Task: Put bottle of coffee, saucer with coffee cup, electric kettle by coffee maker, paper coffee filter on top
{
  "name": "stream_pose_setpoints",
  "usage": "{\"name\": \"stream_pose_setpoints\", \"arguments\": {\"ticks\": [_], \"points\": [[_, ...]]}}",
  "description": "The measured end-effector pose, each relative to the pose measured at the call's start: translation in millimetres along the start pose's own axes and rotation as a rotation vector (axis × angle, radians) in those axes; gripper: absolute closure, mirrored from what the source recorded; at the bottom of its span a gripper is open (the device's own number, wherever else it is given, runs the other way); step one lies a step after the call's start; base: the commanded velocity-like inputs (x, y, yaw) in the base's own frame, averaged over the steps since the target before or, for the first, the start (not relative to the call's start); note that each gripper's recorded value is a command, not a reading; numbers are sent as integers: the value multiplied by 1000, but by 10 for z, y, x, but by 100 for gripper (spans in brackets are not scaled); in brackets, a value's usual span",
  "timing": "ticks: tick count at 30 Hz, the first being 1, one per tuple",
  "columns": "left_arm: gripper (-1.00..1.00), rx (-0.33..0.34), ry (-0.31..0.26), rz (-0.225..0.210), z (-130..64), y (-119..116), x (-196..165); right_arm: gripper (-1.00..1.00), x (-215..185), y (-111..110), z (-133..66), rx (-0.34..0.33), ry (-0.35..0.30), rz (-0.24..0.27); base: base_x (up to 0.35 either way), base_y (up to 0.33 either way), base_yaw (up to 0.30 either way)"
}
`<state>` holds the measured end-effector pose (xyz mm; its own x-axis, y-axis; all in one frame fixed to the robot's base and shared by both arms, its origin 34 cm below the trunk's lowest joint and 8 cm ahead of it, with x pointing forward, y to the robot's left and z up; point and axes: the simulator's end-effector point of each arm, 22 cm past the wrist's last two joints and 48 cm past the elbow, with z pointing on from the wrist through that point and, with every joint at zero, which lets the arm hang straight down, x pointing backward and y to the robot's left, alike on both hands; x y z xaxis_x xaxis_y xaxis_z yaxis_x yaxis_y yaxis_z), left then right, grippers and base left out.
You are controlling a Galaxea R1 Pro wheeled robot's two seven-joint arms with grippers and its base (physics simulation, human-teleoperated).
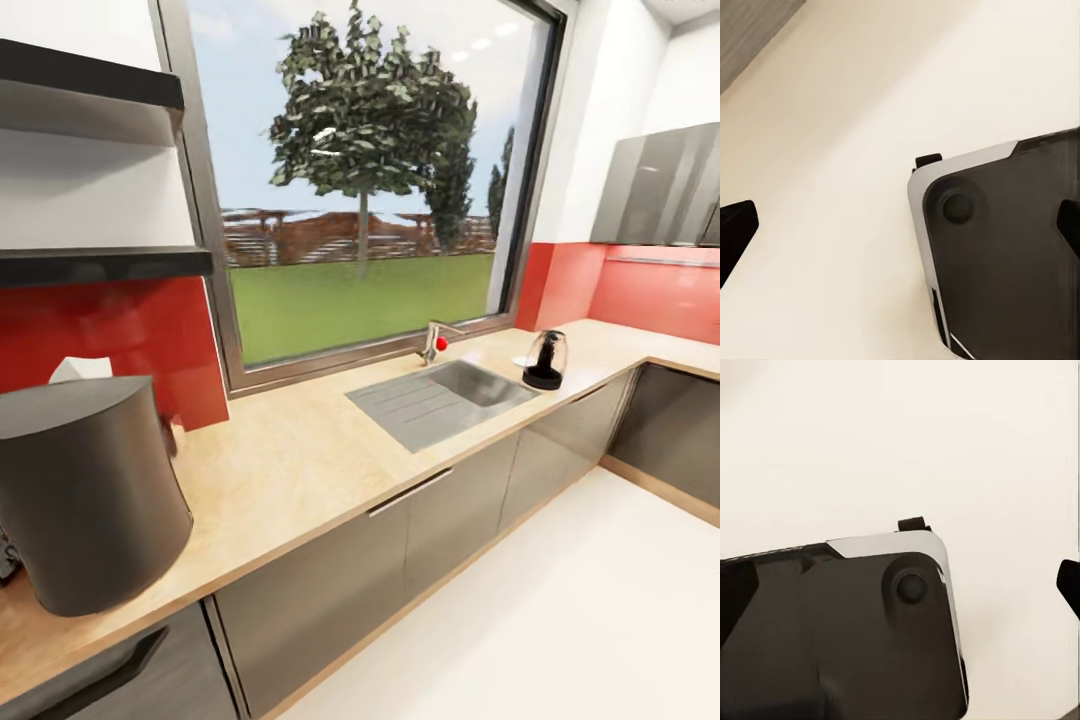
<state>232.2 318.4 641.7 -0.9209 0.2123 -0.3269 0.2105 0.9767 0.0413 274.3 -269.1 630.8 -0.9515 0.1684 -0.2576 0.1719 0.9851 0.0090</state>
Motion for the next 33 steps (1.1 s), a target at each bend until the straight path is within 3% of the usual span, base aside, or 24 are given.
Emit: {"name": "stream_pose_setpoints", "arguments": {"ticks": [33], "points": [[-100,14,-3,-10,15,-132,-19,-100,0,-13,0,1,-1,4,202,-213,-266]]}}
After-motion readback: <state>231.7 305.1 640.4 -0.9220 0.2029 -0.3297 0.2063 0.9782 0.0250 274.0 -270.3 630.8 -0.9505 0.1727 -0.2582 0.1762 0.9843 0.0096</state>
